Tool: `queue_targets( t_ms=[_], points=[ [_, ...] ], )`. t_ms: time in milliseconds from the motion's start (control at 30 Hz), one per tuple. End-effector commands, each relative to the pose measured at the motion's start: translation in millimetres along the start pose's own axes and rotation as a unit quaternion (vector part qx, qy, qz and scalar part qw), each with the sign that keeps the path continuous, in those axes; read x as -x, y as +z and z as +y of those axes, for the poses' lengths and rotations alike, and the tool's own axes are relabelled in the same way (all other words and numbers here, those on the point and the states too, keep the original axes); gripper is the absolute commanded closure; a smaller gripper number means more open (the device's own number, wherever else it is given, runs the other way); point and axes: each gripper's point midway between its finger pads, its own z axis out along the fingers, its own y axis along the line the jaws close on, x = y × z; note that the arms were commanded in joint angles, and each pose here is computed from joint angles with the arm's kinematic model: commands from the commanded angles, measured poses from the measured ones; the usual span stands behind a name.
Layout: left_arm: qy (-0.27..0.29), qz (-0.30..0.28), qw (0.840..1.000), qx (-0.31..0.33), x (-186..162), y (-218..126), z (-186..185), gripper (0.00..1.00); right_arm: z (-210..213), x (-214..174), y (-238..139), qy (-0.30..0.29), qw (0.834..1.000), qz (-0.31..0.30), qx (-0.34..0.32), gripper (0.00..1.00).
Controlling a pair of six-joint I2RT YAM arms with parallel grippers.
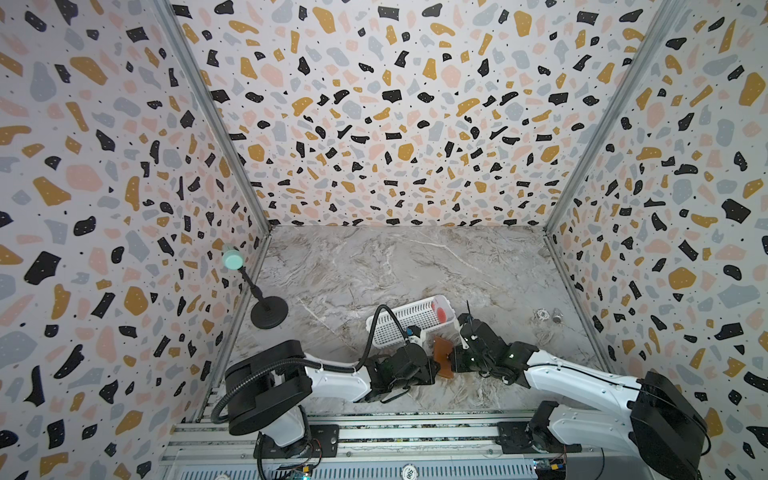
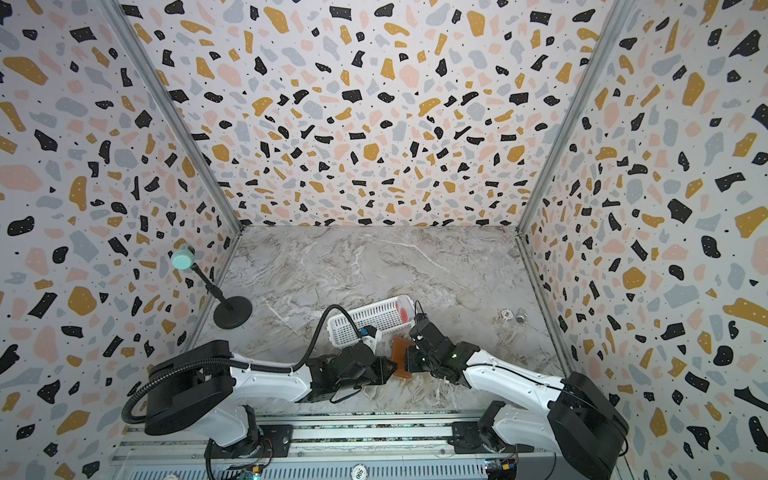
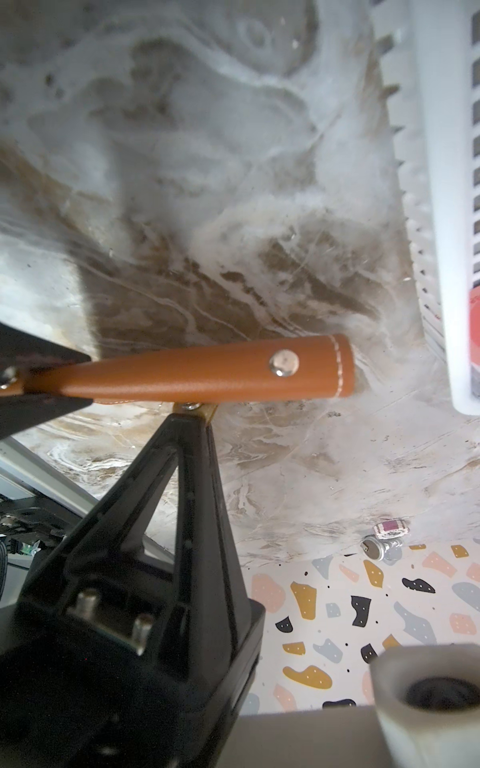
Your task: Put the credit cards into the card holder
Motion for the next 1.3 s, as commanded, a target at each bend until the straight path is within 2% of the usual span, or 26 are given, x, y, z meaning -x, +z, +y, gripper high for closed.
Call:
queue_targets(
  t_ms=[0,533,900,1067,1100,1267],
  points=[
    [0.000,-0.007,1.000,-0.001,1.8,-6.0,-4.5,0.89,-16.8,10.4,-9.8,0.008,0.999,-0.029,-0.045,0.96],
    [-0.046,-0.005,0.999,0.026,-14.1,-8.0,19.5,0.89,-9.5,6.1,-23.0,0.018,0.999,-0.044,0.004,0.98],
    [-0.065,-0.004,0.996,0.061,-22.2,-7.4,38.6,0.89,-15.2,5.5,-30.5,0.021,0.998,-0.051,0.010,0.98],
    [-0.071,-0.003,0.996,0.057,-24.3,-7.0,39.5,0.89,-13.1,6.5,-32.9,0.017,0.998,-0.053,0.015,0.98],
    [-0.072,-0.004,0.996,0.057,-24.1,-7.1,39.4,0.88,-12.8,6.4,-32.4,0.015,0.998,-0.052,0.015,0.98],
    [-0.075,-0.002,0.996,0.053,-25.6,-8.5,39.0,0.71,-8.5,5.4,-31.2,0.002,0.999,-0.041,0.017,0.98]
  ],
)
